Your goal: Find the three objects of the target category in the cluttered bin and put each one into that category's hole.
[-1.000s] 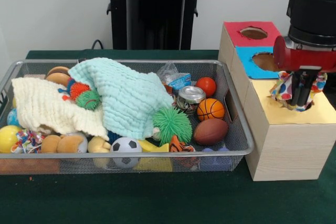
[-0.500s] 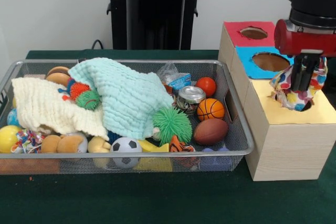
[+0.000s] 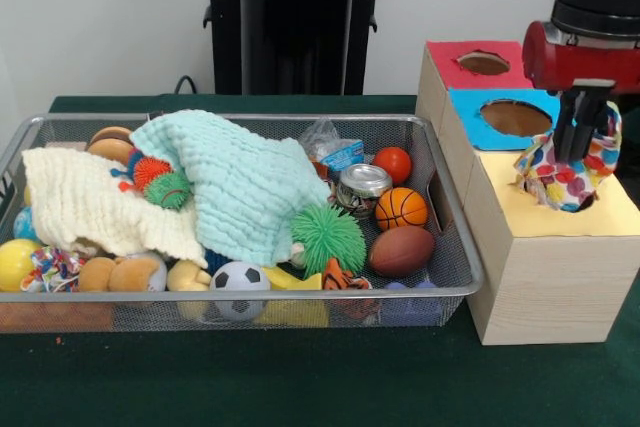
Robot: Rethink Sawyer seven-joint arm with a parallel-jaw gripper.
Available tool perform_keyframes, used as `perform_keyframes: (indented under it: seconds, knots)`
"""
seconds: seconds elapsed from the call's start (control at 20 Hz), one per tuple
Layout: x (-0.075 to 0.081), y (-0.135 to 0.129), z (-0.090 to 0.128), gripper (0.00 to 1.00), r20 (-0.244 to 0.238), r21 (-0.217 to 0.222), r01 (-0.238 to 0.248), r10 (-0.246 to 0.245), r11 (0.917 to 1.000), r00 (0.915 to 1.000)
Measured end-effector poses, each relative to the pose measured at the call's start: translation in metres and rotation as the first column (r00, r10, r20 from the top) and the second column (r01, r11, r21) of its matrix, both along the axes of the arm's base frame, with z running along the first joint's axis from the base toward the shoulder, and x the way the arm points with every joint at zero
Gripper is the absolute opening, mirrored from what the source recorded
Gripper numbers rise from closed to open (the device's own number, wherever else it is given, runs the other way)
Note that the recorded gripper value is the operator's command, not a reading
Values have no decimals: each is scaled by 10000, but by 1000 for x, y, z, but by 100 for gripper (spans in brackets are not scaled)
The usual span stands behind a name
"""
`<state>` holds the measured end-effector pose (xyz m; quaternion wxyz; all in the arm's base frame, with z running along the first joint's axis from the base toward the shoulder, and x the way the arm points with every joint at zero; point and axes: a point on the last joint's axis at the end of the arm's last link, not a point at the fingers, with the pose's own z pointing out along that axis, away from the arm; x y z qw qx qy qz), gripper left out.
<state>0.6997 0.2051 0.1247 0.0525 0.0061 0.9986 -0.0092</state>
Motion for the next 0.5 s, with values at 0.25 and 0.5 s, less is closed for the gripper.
perform_keyframes:
  seconds: [0.25,0.5]
  knots:
    - [-5,3,-35,0,-124,-10,-46,45,10000,9999]
    - [-15,2,-77,0,-437,20,-31,32,10000,9990]
